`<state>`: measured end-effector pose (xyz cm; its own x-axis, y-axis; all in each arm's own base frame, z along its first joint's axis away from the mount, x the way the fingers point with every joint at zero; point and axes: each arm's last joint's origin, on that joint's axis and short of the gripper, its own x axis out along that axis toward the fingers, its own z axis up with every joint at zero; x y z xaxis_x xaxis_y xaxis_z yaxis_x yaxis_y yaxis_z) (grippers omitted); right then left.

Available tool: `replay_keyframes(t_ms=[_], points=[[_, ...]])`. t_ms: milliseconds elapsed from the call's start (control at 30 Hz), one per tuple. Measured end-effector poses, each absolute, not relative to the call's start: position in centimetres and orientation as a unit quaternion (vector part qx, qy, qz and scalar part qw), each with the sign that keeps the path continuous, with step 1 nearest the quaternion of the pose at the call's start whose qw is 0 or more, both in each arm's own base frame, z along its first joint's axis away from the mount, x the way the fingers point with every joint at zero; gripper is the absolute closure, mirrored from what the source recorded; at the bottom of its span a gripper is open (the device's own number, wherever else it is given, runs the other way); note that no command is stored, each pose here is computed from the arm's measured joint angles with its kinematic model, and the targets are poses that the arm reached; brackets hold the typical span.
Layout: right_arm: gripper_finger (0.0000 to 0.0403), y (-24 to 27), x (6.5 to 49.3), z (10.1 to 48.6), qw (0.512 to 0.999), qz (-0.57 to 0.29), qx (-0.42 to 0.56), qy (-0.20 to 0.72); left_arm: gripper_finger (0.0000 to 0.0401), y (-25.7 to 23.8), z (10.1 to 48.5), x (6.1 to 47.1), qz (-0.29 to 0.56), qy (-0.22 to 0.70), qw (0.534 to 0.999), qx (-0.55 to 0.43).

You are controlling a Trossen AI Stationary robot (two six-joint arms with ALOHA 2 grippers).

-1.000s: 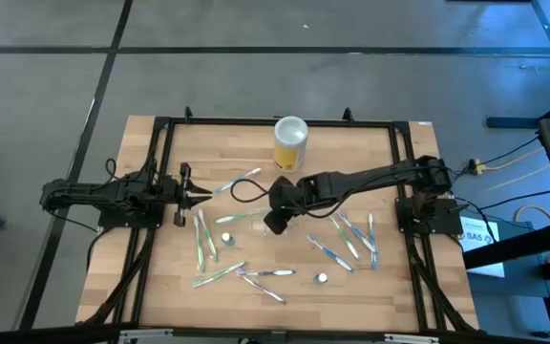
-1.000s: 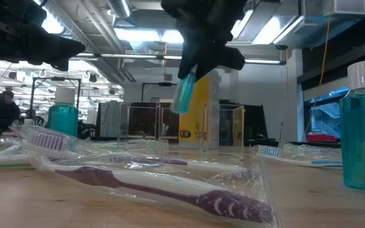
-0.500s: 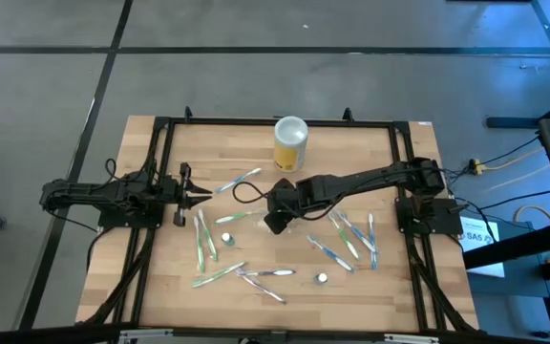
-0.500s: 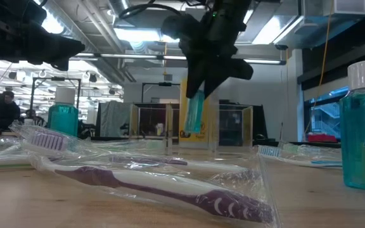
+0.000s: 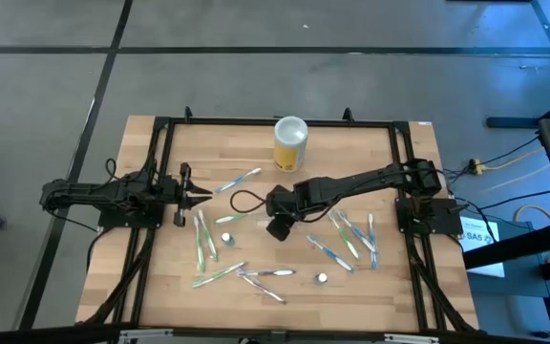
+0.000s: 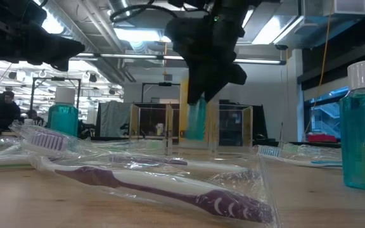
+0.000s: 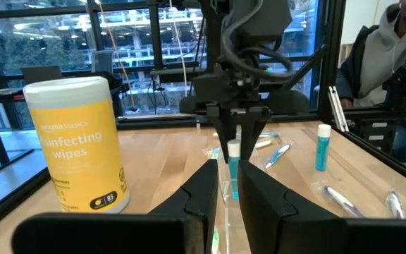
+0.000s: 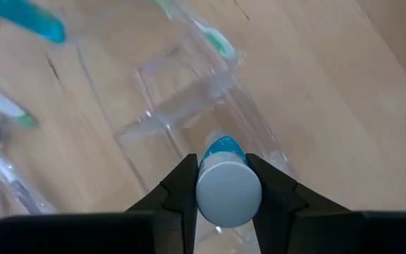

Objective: Pick & Place toothbrushing station
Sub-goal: Put the blue mouthwash into the transparent organizer

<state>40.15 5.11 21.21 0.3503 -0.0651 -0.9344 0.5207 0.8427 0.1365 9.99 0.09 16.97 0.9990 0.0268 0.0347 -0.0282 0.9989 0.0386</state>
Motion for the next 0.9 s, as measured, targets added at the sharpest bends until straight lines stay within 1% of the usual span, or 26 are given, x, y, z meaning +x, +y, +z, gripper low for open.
replay_keyframes(t_ms=[267, 500, 733, 900], points=[[0.0307, 5.1, 40.2, 21.1, 0.807, -0.144, 0.15, 0.553, 0.0347, 0.1, 17.0, 10.0, 0.014, -0.017, 1.0, 0.02], [0.0307, 5.1, 40.2, 21.0, 0.817, -0.092, 0.075, 0.564, 0.0349, 0.1, 17.0, 10.0, 0.014, -0.017, 1.0, 0.02], [0.0307, 4.8, 40.8, 19.4, 0.807, -0.08, 0.062, 0.582, 0.0349, 0.1, 17.0, 10.0, 0.014, -0.017, 1.0, 0.02], [0.0307, 4.6, 40.9, 19.3, 0.809, -0.079, 0.061, 0.579, 0.0348, 0.1, 17.0, 10.0, 0.014, -0.017, 1.0, 0.02]])
